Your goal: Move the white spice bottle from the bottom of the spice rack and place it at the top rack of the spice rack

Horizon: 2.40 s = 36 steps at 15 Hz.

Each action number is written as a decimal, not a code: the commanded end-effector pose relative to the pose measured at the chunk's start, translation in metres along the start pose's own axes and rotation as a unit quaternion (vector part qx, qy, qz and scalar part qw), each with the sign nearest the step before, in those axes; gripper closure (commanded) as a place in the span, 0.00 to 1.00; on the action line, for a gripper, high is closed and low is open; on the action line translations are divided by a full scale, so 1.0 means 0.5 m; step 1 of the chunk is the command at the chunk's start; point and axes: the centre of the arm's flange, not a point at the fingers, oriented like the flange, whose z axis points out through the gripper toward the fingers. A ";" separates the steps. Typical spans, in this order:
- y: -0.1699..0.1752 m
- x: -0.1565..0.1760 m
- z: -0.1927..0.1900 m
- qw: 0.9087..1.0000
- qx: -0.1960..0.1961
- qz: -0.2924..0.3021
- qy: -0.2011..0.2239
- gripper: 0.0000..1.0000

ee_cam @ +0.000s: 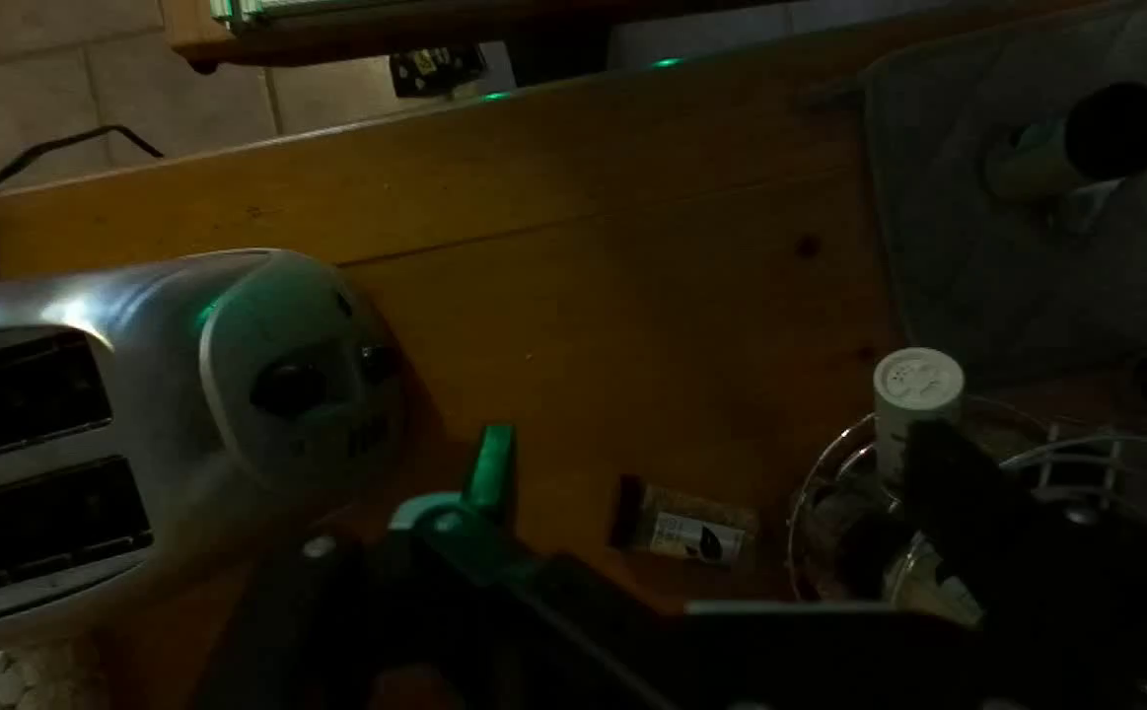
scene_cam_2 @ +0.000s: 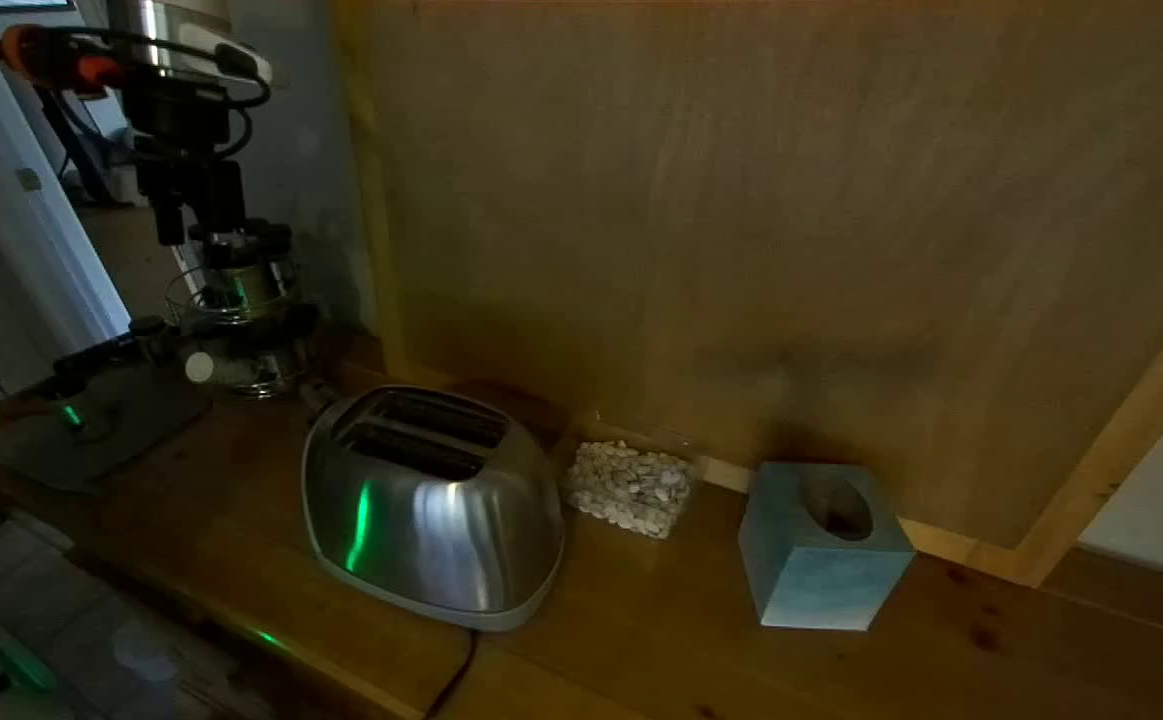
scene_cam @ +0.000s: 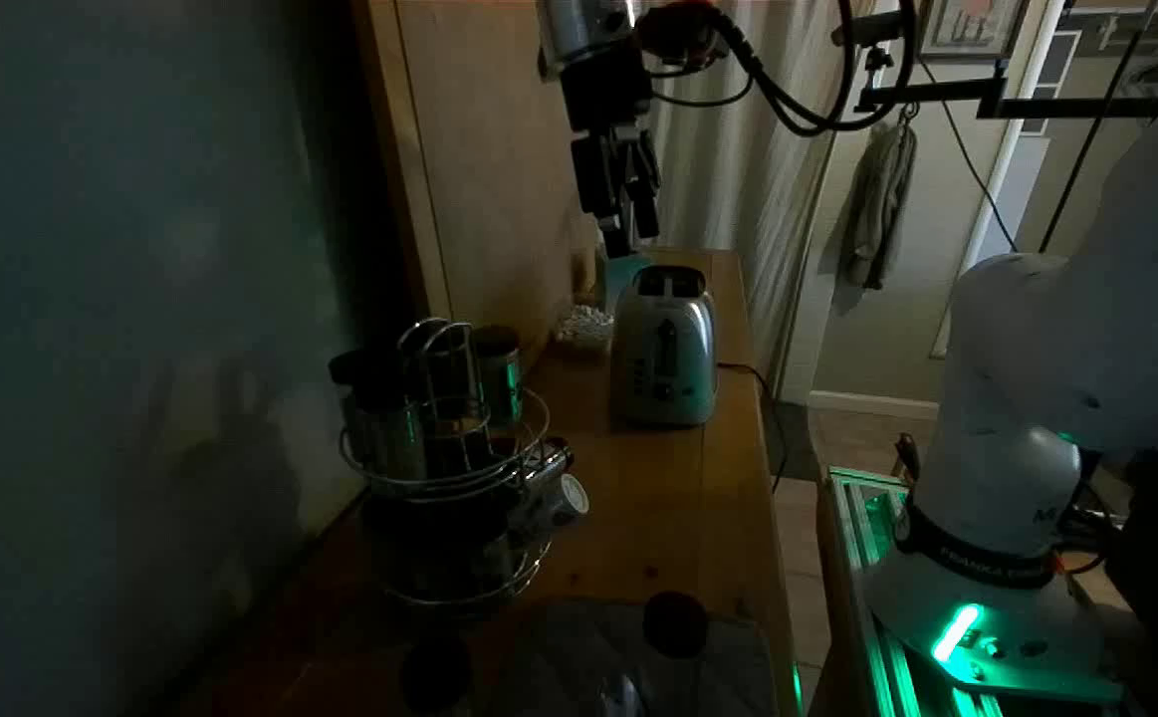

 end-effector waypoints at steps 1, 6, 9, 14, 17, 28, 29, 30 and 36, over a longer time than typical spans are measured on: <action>0.000 0.000 0.000 1.000 0.000 0.000 0.000 0.00; -0.004 -0.013 0.031 1.000 0.009 -0.017 0.001 0.00; -0.022 -0.034 0.077 0.996 0.020 -0.087 0.013 0.00; -0.057 -0.065 0.155 0.977 0.070 -0.200 0.023 0.00; -0.093 -0.064 0.227 0.959 0.108 -0.262 0.019 0.00; -0.140 -0.025 0.327 0.950 0.147 -0.254 0.112 0.00; -0.139 -0.024 0.331 0.949 0.147 -0.253 0.116 0.00; -0.139 -0.024 0.331 0.949 0.147 -0.252 0.117 0.00; -0.140 0.003 0.359 0.947 0.162 -0.243 0.132 0.00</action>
